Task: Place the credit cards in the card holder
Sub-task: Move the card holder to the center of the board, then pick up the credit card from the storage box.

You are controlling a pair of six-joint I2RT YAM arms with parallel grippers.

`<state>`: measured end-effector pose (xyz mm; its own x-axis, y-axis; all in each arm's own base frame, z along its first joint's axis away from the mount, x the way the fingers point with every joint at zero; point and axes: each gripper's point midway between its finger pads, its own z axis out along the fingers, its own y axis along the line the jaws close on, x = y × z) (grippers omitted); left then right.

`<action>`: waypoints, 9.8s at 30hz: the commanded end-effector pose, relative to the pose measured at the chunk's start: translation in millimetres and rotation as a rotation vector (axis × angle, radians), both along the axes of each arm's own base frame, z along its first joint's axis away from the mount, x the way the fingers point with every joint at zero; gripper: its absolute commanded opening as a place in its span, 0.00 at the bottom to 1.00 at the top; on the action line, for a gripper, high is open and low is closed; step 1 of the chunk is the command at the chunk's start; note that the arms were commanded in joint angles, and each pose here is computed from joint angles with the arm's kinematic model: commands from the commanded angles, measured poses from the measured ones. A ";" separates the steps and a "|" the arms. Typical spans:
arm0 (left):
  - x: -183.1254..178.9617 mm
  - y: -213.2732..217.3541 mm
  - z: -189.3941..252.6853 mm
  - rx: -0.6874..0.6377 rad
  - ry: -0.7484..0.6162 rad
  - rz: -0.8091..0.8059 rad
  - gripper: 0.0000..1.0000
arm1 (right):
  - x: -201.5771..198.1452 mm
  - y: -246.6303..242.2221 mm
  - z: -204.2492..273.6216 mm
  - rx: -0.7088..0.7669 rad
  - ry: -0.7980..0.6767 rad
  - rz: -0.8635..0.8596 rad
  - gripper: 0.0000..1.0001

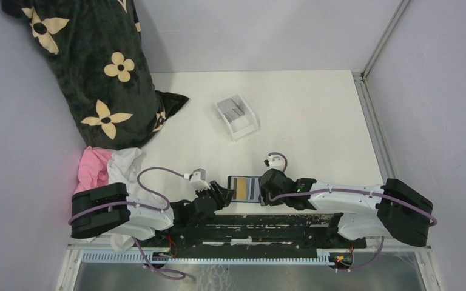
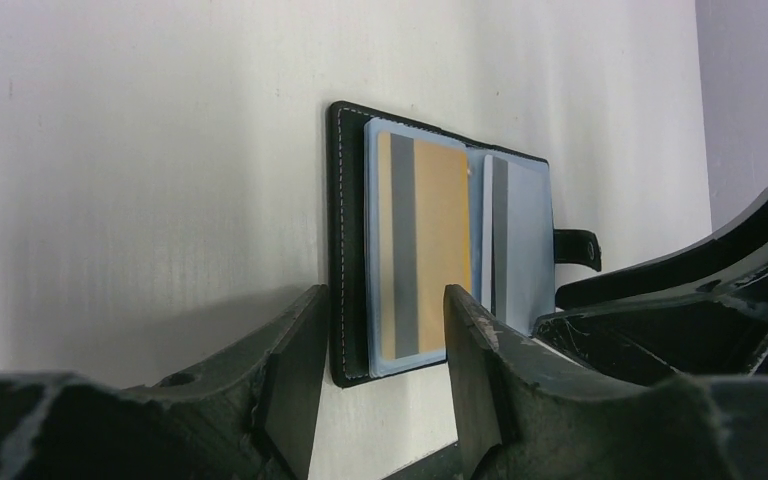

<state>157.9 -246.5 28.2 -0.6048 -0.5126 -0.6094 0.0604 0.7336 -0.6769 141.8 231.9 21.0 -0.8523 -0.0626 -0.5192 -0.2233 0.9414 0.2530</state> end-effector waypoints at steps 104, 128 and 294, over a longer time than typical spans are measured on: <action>280.8 19.0 58.8 -0.022 -0.177 0.245 0.66 | 382.0 129.9 98.0 0.329 -0.135 0.247 0.40; 286.7 19.7 52.1 -0.019 -0.154 0.218 0.65 | 369.6 138.5 139.0 0.320 -0.202 0.265 0.23; 114.3 -25.2 130.4 -0.698 -0.210 -0.221 0.47 | 140.6 65.8 132.8 0.747 -0.120 0.098 0.01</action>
